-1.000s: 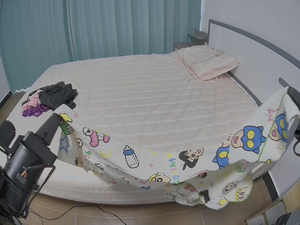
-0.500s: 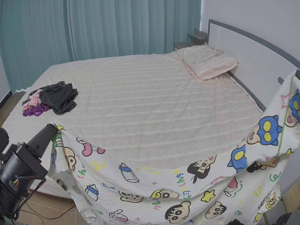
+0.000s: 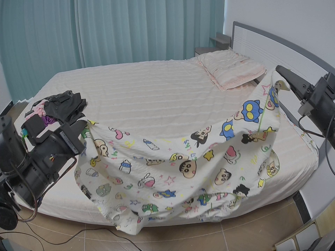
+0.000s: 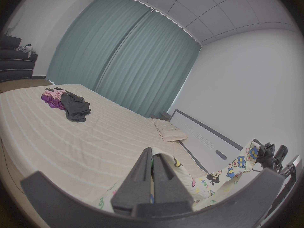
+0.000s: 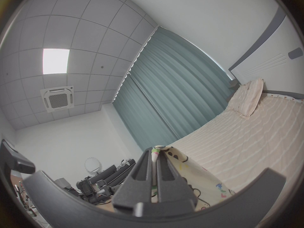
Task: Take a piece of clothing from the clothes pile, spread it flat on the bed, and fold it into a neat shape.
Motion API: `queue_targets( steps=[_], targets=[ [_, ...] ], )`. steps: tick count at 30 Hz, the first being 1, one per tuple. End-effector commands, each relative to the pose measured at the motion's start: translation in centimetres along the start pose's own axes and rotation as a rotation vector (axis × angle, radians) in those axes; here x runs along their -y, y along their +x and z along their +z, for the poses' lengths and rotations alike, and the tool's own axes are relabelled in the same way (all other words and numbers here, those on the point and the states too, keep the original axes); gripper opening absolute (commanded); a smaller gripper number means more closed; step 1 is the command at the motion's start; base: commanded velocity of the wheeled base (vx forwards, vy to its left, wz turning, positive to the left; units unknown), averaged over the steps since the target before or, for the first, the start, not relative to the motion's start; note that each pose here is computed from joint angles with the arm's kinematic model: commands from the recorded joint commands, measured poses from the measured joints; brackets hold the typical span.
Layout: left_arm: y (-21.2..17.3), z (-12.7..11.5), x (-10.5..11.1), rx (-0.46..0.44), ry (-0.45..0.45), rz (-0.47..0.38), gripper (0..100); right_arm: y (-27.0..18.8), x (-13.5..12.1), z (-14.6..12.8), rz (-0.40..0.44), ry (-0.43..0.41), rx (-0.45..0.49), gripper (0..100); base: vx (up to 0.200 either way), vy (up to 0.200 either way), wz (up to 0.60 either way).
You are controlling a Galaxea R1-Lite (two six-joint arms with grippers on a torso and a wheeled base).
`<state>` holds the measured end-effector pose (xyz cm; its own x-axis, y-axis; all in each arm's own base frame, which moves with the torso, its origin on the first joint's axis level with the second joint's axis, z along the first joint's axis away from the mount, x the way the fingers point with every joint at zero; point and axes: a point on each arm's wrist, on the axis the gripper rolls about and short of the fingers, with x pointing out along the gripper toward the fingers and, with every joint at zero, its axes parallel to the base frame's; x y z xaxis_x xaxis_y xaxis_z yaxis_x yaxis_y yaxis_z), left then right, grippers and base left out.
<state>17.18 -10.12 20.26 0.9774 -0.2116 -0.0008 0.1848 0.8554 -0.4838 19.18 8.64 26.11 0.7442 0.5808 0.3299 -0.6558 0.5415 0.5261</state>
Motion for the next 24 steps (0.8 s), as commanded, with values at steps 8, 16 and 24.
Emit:
queue_targets(
  steps=[8,16,24],
  targets=[
    [9.2,-0.6,0.7,0.006,-0.01,0.078,0,6.2,6.3,-0.6,-0.121,-0.016,-0.003,0,0.2,0.0,0.0],
    [14.4,-1.5,-0.9,0.034,-0.012,0.136,0,8.1,8.7,0.0,-0.151,-0.032,0.029,0,0.2,0.0,0.0],
    [18.3,-3.5,-2.2,0.023,-0.004,0.16,0,10.3,11.9,-0.9,-0.194,-0.027,0.014,0,0.2,0.0,0.0]
  ],
)
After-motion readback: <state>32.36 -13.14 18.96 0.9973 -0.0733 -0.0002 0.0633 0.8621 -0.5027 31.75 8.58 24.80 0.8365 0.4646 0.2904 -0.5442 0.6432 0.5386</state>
